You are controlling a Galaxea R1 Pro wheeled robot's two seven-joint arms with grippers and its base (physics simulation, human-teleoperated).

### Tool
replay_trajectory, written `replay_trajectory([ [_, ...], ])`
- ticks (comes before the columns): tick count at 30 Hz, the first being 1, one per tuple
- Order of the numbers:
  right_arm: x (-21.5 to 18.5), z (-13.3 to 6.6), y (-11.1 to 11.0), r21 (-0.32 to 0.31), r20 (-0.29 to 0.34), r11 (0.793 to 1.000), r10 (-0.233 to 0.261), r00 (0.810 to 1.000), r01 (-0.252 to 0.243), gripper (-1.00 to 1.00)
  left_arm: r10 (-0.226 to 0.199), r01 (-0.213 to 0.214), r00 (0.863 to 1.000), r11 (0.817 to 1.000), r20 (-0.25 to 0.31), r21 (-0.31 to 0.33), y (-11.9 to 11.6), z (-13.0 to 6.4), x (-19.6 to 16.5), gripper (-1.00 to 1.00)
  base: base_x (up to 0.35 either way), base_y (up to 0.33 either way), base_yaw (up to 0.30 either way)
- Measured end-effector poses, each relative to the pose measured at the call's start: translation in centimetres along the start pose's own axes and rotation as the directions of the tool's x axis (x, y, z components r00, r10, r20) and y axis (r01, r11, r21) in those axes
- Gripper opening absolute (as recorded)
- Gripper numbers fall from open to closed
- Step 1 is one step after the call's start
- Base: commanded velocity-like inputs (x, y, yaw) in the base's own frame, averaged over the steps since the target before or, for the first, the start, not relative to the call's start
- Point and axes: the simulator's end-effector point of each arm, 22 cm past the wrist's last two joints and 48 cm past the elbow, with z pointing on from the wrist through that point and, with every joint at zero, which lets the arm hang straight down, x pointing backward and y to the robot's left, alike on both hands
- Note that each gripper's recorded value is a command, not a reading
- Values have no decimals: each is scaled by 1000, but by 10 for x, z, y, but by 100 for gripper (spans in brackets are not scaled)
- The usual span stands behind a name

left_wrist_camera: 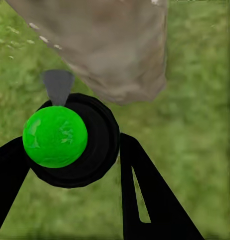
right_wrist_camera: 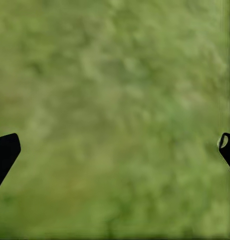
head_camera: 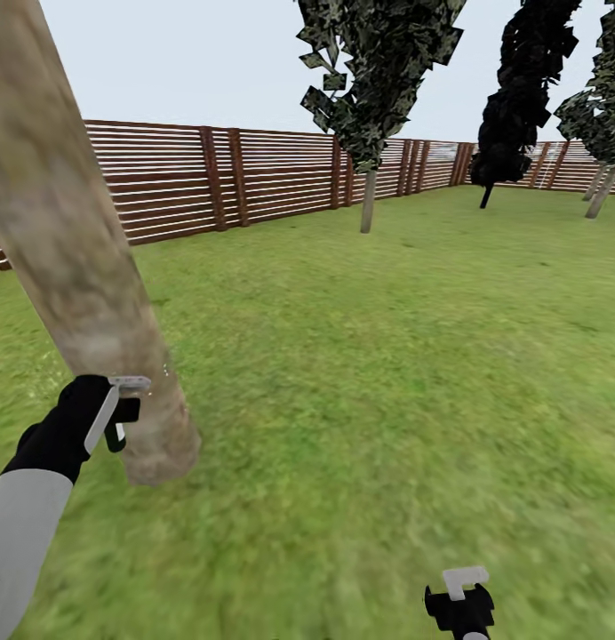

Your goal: In the garden, pick up the pesticide atomizer on the floor and spray pesticide onto both trees until each tree trunk is fully covered.

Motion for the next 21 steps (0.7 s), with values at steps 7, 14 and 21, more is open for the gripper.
replay_trajectory([
  [7,0,0,1,-1,0,1000,0,1000,0,100,1,-1,1000,1000,2,3,-2,-1,-2,-100,27,-272,2],
  [14,-1,-1,3,-3,1,1000,1,1000,-1,100,-1,1,1000,1000,0,4,-2,-1,-1,-100,212,-203,185],
  [21,-1,-1,3,-4,1,1000,2,1000,-2,100,0,0,1000,1000,-2,4,-2,0,0,-100,250,-171,87],
])
